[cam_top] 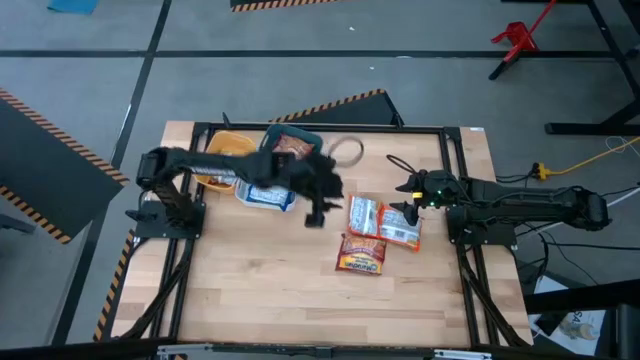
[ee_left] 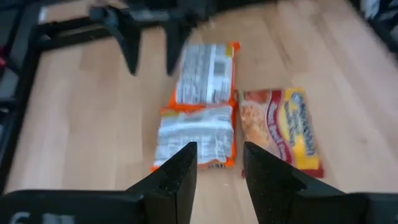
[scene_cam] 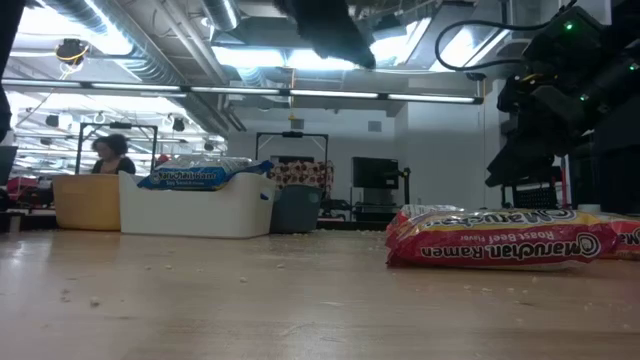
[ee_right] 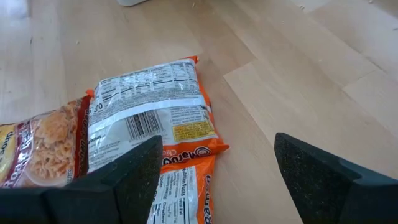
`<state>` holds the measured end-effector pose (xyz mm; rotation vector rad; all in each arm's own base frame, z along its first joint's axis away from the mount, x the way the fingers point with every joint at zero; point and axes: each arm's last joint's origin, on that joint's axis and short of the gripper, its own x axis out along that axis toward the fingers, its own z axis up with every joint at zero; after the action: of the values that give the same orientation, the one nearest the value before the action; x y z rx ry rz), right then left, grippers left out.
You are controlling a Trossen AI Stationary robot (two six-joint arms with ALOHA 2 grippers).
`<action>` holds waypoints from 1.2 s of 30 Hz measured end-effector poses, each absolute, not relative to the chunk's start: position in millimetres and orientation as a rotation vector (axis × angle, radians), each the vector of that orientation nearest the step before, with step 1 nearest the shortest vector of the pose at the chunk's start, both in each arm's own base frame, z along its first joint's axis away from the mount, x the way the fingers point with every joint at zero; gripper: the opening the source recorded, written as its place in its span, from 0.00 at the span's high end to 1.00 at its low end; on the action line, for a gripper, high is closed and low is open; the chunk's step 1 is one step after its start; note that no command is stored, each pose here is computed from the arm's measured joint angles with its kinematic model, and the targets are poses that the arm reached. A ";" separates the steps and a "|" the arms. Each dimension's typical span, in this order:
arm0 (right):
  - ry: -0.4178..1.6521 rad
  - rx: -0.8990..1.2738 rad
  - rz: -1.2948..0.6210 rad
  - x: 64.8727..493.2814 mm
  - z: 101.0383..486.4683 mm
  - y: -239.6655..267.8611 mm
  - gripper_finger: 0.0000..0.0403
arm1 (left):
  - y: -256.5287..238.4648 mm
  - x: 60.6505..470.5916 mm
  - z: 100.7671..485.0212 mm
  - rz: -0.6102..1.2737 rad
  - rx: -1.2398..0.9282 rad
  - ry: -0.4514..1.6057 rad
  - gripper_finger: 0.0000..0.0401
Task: Sort Maruchan noodles
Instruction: Put the left orange noodle into the yellow bin
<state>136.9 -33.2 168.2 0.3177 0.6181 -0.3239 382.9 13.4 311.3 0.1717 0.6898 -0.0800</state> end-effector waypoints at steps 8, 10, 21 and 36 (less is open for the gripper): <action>0.615 0.320 -0.315 137.2 168.8 -33.0 0.26 | 30.5 424.0 245.6 -0.051 0.131 0.656 0.57; 0.616 0.324 -0.306 137.2 168.7 -32.8 0.26 | 40.1 433.5 230.8 -0.065 0.105 0.688 0.53; 0.624 0.321 -0.288 137.0 168.3 -32.2 0.26 | 87.0 459.7 193.0 -0.026 0.043 0.764 0.37; 0.623 0.305 -0.284 137.1 168.5 -32.4 0.26 | 95.3 465.1 161.2 -0.034 -0.117 0.821 0.38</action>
<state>137.1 -32.4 168.5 0.3049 0.6235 -0.2838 465.1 95.3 161.2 -0.1169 0.8207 -0.0340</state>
